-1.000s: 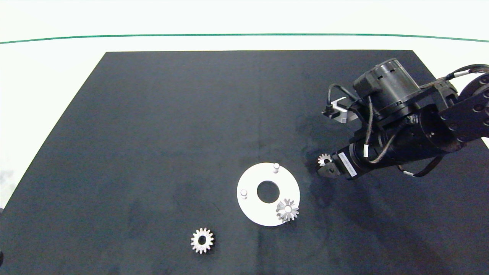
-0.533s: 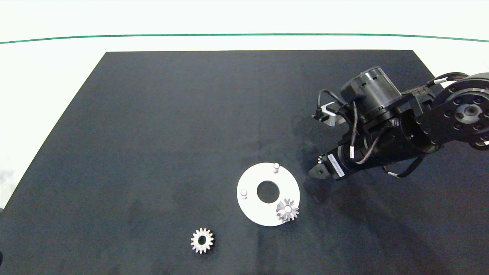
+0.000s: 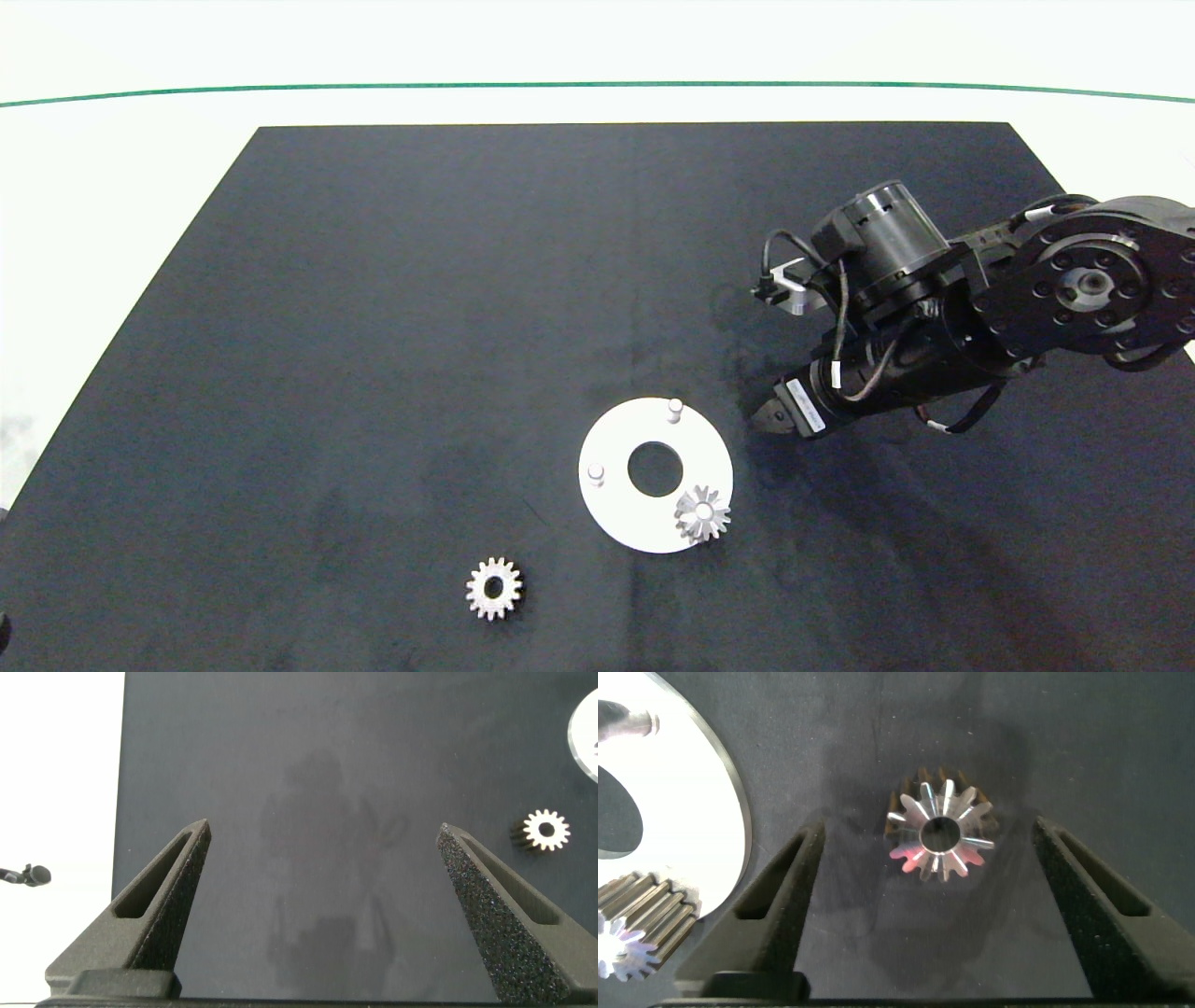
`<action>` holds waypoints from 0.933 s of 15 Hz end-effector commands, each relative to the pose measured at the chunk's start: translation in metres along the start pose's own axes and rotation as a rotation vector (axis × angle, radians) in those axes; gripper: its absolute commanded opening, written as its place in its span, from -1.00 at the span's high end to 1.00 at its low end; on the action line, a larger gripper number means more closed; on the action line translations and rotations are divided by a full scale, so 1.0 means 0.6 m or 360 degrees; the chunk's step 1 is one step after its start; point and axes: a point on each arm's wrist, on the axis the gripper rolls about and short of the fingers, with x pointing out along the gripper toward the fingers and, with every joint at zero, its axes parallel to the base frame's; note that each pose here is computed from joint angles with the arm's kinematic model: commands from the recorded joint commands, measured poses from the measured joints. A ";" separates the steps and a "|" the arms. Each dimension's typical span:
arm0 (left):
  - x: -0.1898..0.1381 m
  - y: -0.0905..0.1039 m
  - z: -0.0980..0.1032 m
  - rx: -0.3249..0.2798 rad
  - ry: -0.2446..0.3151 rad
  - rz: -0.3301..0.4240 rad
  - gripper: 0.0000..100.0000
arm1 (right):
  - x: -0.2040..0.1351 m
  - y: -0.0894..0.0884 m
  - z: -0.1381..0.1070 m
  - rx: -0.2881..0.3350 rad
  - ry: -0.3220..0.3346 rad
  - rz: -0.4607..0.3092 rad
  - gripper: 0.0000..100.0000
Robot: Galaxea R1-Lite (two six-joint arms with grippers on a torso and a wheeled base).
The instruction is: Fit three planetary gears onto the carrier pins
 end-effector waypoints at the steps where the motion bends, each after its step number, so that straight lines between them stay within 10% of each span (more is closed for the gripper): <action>1: 0.000 0.000 0.000 0.0001 0.0003 -0.0001 -1.00 | 0.005 0.000 0.004 0.0002 0.0001 -0.0005 -0.65; 14: 0.000 0.000 0.001 0.0003 0.0003 -0.0001 -1.00 | 0.008 -0.004 0.007 0.0004 0.0000 -0.0003 -0.14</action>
